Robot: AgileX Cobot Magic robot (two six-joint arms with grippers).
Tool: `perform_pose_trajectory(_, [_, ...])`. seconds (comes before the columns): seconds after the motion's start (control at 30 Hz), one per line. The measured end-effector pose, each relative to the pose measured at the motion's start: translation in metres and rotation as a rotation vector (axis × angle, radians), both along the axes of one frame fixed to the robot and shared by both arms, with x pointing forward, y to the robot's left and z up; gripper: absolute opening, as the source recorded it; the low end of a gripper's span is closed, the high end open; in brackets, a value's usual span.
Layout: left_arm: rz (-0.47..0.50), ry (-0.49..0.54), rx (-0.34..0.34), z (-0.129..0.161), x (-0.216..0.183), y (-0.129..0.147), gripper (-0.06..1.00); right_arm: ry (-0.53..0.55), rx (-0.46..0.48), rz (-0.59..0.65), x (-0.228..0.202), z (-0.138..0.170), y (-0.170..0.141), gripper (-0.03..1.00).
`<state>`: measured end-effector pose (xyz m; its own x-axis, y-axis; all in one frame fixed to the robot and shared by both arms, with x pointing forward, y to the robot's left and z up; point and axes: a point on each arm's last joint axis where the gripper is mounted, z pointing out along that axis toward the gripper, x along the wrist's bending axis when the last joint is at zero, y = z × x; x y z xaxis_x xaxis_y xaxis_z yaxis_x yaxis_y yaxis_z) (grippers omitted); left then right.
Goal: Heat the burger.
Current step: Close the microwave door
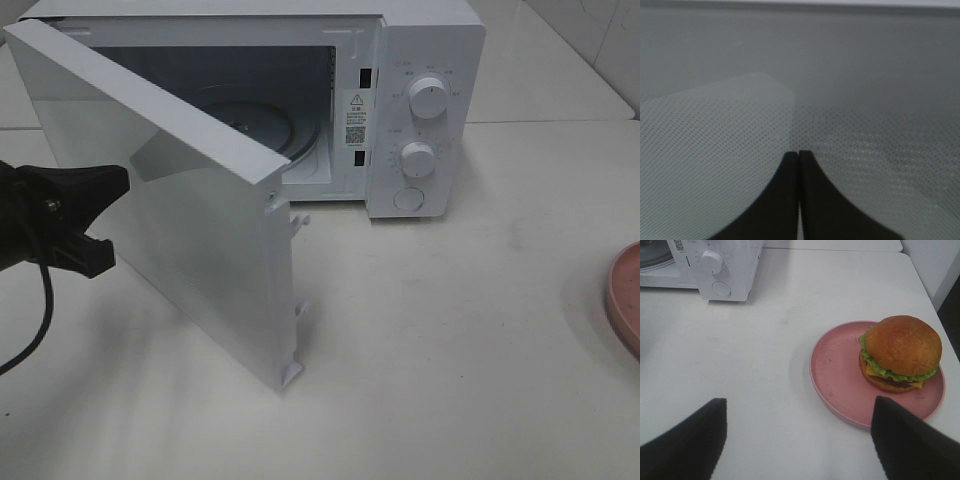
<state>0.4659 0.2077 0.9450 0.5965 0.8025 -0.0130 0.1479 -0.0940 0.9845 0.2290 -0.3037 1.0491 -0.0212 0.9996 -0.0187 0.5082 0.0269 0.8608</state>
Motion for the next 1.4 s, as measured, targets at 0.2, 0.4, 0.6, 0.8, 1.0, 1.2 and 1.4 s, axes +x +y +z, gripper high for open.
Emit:
perform_pose_trajectory(0.2, [-0.009, -0.011, -0.02, 0.001, 0.008, -0.021, 0.0, 0.0, 0.0, 0.0, 0.0, 0.0, 0.0, 0.77])
perform_pose_trajectory(0.4, [0.015, -0.027, -0.034, -0.001, 0.017, -0.049, 0.0, 0.0, 0.0, 0.0, 0.0, 0.0, 0.0, 0.77])
perform_pose_trajectory(0.6, [0.07, -0.054, -0.043, 0.003, 0.025, -0.077, 0.0, 0.0, 0.0, 0.0, 0.0, 0.0, 0.0, 0.77])
perform_pose_trajectory(0.8, [0.088, -0.044, -0.017, 0.004, 0.032, -0.096, 0.0, 0.0, 0.0, 0.0, 0.0, 0.0, 0.0, 0.77])
perform_pose_trajectory(1.0, [0.152, -0.042, 0.005, 0.004, 0.047, -0.117, 0.0, 0.0, 0.0, 0.0, 0.0, 0.0, 0.0, 0.77])
perform_pose_trajectory(1.2, [0.188, -0.037, 0.007, 0.005, 0.061, -0.129, 0.0, 0.0, 0.0, 0.0, 0.0, 0.0, 0.0, 0.77])
perform_pose_trajectory(1.4, [0.247, -0.019, 0.014, 0.008, 0.079, -0.14, 0.0, 0.0, 0.0, 0.0, 0.0, 0.0, 0.0, 0.77])
